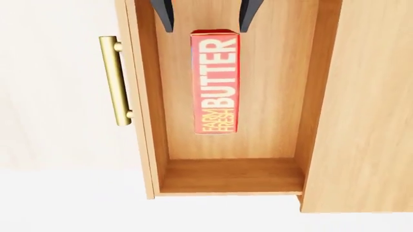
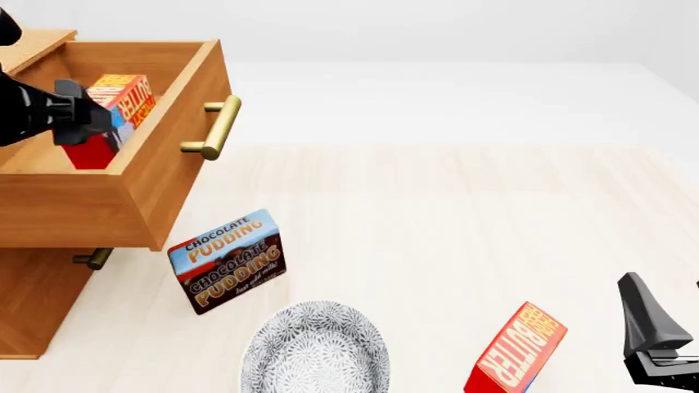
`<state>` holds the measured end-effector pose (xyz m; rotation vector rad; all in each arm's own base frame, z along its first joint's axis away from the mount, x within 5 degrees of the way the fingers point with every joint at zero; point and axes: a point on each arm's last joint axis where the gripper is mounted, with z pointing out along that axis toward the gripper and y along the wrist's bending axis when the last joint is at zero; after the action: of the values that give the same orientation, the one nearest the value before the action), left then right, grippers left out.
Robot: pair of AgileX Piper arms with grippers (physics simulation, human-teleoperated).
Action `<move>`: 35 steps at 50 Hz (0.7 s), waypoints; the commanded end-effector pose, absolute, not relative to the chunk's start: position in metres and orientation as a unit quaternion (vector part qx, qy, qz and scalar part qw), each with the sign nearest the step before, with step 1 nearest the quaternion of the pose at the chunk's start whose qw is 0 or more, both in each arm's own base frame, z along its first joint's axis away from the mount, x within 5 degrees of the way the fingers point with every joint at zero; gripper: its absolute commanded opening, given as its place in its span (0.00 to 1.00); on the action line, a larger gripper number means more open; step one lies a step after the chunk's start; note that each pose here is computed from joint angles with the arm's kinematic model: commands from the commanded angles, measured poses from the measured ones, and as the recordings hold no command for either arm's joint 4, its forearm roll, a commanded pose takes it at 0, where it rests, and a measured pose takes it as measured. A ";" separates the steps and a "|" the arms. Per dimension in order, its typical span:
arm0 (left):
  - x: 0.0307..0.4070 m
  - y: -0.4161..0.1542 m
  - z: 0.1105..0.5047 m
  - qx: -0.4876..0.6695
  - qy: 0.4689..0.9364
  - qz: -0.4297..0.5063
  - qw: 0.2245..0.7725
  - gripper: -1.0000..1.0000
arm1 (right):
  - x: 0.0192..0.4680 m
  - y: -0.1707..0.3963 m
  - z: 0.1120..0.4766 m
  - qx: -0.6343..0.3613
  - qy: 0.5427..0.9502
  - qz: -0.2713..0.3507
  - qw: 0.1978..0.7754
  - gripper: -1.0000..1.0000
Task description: Put the butter at the front in the top drawer of the cabinet and close it.
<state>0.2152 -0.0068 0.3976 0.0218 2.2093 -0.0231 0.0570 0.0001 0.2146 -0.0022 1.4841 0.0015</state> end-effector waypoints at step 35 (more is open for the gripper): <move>0.115 -0.028 0.479 0.140 0.846 -0.040 0.513 1.00 | 0.057 0.000 0.214 -0.001 0.676 0.001 0.737 1.00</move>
<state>0.1358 -0.0229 0.4610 0.2386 2.0929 -0.0639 0.0570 0.0001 0.2146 -0.0022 1.4841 0.0016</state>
